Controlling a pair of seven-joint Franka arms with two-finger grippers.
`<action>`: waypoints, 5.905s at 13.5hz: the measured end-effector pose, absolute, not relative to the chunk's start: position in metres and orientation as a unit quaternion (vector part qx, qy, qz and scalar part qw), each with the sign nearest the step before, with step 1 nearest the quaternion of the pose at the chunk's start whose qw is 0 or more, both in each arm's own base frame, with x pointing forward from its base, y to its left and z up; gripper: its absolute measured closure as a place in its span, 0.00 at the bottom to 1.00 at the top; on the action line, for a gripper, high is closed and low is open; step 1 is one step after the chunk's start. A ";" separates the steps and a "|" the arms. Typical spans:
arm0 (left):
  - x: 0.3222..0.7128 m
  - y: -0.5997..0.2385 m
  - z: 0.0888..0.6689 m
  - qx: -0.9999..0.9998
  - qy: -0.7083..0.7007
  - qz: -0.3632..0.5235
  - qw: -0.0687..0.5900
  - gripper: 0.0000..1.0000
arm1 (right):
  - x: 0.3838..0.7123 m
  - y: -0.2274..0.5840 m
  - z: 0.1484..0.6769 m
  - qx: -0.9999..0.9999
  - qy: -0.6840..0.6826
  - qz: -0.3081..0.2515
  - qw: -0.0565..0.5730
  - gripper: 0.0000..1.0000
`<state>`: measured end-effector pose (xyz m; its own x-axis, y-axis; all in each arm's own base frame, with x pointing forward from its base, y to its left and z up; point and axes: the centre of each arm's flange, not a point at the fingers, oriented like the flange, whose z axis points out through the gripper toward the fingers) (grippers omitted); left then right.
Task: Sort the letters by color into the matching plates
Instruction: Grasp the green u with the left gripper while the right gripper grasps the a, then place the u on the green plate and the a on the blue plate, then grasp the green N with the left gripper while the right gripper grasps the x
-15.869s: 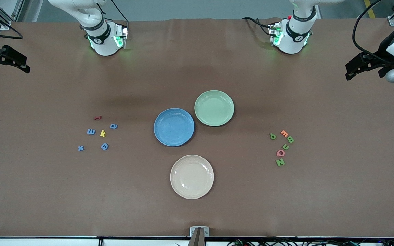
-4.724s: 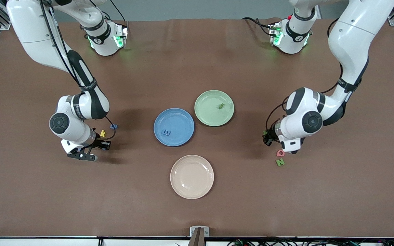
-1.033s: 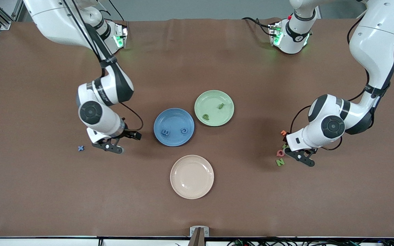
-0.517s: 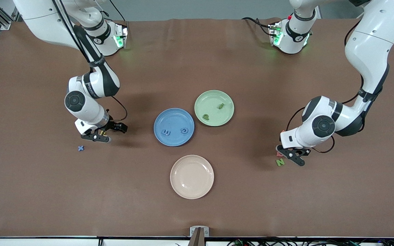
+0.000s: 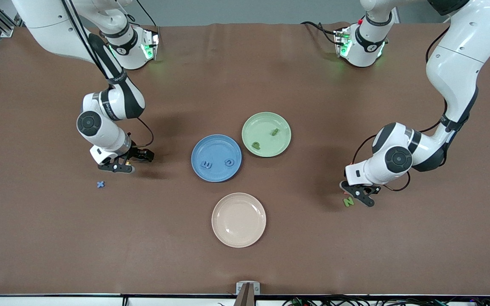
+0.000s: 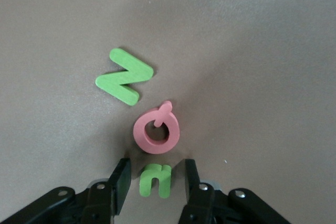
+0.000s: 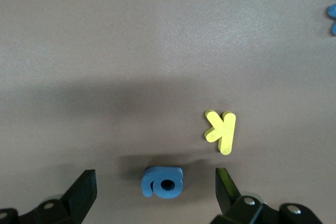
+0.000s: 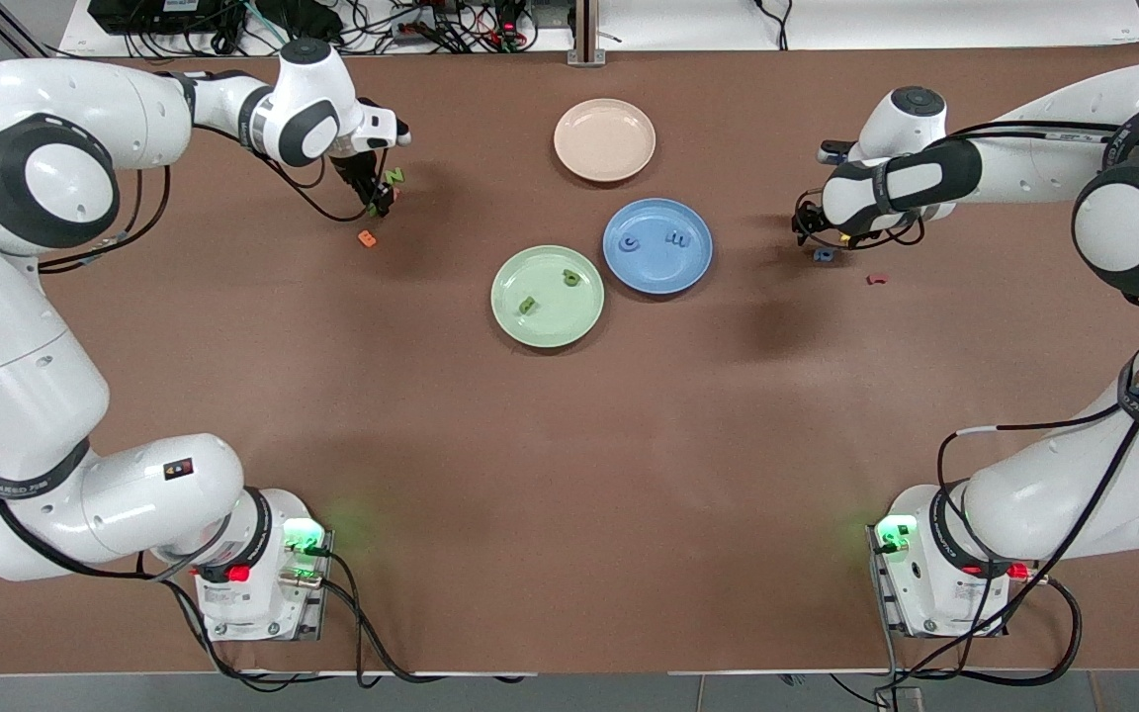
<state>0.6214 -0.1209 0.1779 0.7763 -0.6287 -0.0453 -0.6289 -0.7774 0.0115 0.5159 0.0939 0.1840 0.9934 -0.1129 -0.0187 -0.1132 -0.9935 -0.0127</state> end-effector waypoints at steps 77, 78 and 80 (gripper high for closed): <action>0.677 -0.138 0.178 -0.981 -0.193 -0.031 0.017 0.38 | 0.622 -0.059 0.230 -0.998 -0.059 0.001 0.000 0.00; 0.677 -0.139 0.178 -0.981 -0.192 -0.031 0.017 0.38 | 0.622 -0.068 0.224 -0.997 -0.071 -0.005 -0.001 0.00; 0.677 -0.142 0.178 -0.981 -0.191 -0.032 0.016 0.44 | 0.622 -0.072 0.214 -0.996 -0.084 -0.011 -0.002 0.00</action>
<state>0.6766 -0.1424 0.1783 0.9253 0.3730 0.0689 0.3750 -0.9268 -0.0192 0.6223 -0.0718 0.2138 0.9857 0.1671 0.0218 0.1670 -0.9859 0.0068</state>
